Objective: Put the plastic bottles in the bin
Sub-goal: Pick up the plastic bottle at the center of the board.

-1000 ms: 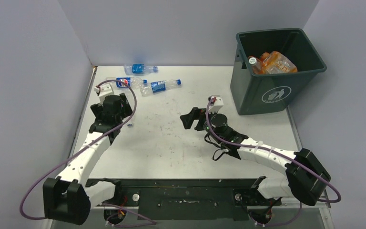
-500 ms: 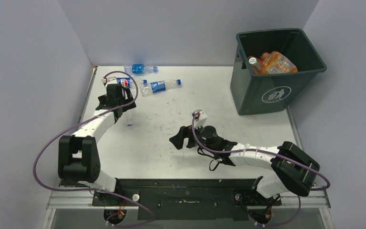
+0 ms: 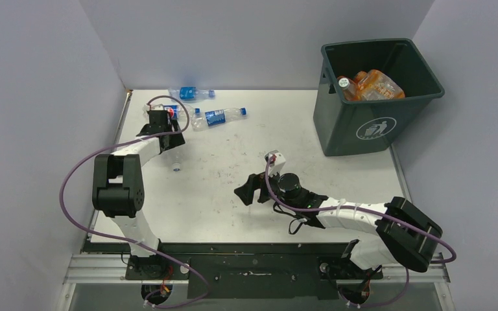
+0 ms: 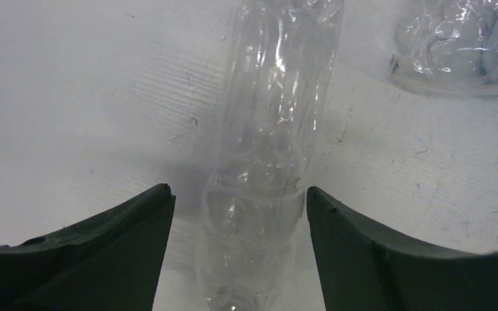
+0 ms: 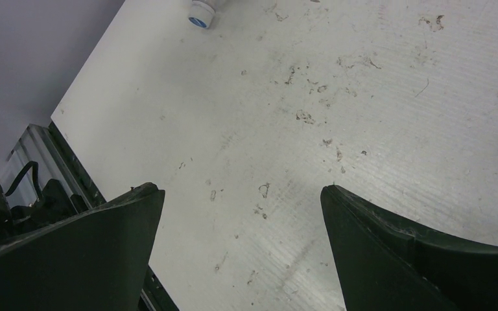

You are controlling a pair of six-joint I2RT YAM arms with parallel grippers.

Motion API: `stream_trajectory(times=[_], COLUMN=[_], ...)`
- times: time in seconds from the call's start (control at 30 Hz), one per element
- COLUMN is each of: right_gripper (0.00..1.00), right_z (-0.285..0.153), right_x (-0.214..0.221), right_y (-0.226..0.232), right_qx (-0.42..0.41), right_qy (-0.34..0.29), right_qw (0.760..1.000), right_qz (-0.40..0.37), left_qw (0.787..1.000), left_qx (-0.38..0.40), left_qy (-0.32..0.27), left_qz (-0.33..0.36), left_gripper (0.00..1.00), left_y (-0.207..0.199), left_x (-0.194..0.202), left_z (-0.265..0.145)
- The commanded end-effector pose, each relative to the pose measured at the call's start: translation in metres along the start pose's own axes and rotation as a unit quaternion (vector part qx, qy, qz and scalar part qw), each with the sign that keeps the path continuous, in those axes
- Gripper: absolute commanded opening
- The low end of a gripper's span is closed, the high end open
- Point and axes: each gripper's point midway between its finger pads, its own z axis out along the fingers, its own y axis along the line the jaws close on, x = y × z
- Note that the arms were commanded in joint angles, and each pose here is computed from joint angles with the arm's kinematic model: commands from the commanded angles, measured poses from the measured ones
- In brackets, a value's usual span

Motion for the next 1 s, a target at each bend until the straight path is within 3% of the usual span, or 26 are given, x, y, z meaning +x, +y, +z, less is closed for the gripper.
stream_trajectory(times=[0.0,0.23,0.33,0.43,0.53,0.67,0.77,0.83,0.97], right_gripper=[0.96,0.95,0.96,0.97,0.98,0.98,0.98,0.98,0.97], right_z=[-0.003,-0.011,-0.015,-0.017,-0.021,-0.023,-0.016,-0.011,-0.002], right_x=[-0.029,-0.037,-0.043,-0.049,-0.055,-0.061,-0.058,-0.058,-0.056], right_y=[0.015,0.014,0.015,0.019,0.028,0.051,0.067,0.077,0.094], right_qx=[-0.022,-0.014,-0.011,-0.018,-0.037,-0.089,-0.112,-0.12,-0.131], right_qy=[-0.046,-0.061,-0.071,-0.078,-0.086,-0.095,-0.081,-0.08,-0.073], right_qw=[0.999,0.998,0.997,0.997,0.995,0.991,0.989,0.988,0.986], right_qz=[-0.016,-0.016,-0.018,-0.019,-0.029,-0.04,-0.049,-0.057,-0.072], left_qw=[0.998,0.997,0.992,0.981,0.951,0.874,0.827,0.808,0.792], left_qx=[0.037,0.06,0.089,0.135,0.213,0.321,0.362,0.387,0.413], left_qy=[-0.04,-0.045,-0.062,-0.093,-0.122,-0.173,-0.186,-0.191,-0.181], left_qz=[-0.011,-0.032,-0.059,-0.106,-0.187,-0.322,-0.387,-0.402,-0.412], left_gripper=[0.67,0.46,0.31,0.25,0.18,0.12,0.12,0.11,0.11], left_y=[-0.018,-0.022,-0.03,-0.042,-0.056,-0.069,-0.076,-0.083,-0.095], left_x=[-0.028,-0.023,-0.03,-0.041,-0.041,-0.031,-0.007,0.0,0.015], left_z=[0.002,-0.008,-0.031,-0.064,-0.11,-0.173,-0.207,-0.229,-0.26])
